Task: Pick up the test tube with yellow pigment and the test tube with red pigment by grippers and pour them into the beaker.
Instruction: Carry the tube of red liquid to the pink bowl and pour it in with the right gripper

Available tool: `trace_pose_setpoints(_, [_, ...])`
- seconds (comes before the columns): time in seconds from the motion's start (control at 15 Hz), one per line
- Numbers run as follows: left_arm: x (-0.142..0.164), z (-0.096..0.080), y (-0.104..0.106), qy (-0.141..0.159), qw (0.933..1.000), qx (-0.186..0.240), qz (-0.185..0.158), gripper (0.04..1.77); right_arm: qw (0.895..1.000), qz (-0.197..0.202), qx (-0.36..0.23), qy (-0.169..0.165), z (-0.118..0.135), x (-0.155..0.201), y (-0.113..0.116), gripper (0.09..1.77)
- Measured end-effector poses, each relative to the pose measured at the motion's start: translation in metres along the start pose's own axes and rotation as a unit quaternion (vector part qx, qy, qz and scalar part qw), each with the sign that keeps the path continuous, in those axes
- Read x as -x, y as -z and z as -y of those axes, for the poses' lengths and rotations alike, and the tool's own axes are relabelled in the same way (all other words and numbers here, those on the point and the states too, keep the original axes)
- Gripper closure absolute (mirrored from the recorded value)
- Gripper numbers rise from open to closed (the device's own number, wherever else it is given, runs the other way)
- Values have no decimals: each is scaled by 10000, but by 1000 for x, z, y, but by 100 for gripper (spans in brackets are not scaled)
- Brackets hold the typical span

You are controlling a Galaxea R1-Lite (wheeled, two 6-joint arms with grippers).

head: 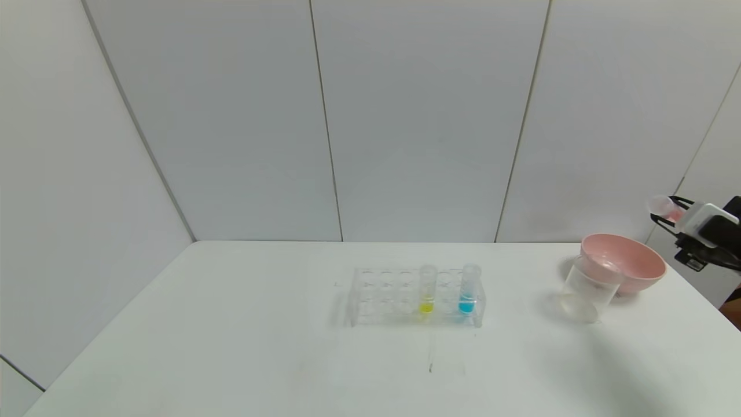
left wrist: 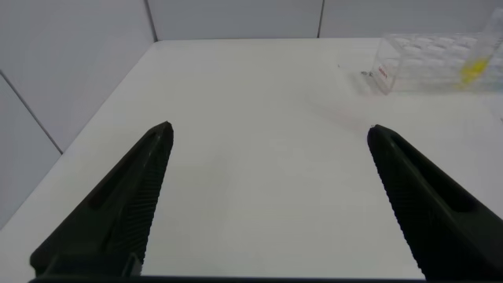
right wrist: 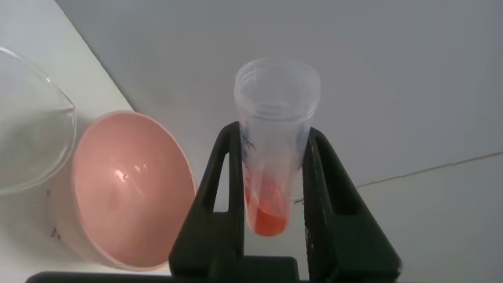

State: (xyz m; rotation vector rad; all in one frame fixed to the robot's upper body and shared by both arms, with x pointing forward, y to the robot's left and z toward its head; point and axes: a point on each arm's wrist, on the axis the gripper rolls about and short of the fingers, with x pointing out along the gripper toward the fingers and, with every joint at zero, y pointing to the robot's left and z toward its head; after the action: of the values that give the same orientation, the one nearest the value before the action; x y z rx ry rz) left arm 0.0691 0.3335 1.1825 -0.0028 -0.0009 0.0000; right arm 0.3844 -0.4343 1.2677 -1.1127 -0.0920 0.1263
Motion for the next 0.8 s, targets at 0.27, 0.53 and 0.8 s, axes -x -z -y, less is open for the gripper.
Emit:
trace_pose_setpoints(0.27, [0, 0, 0, 0, 10000, 0, 0, 5, 9982, -61, 575, -187, -11, -1, 4, 136])
trace_pose_setpoints(0.53, [0, 0, 0, 0, 10000, 0, 0, 5, 9925, -83, 1191, -259, -16, -3, 6, 136])
trace_pose_setpoints(0.8, [0, 0, 0, 0, 10000, -2, 0, 5, 9817, -78, 1888, -248, -16, -5, 6, 136])
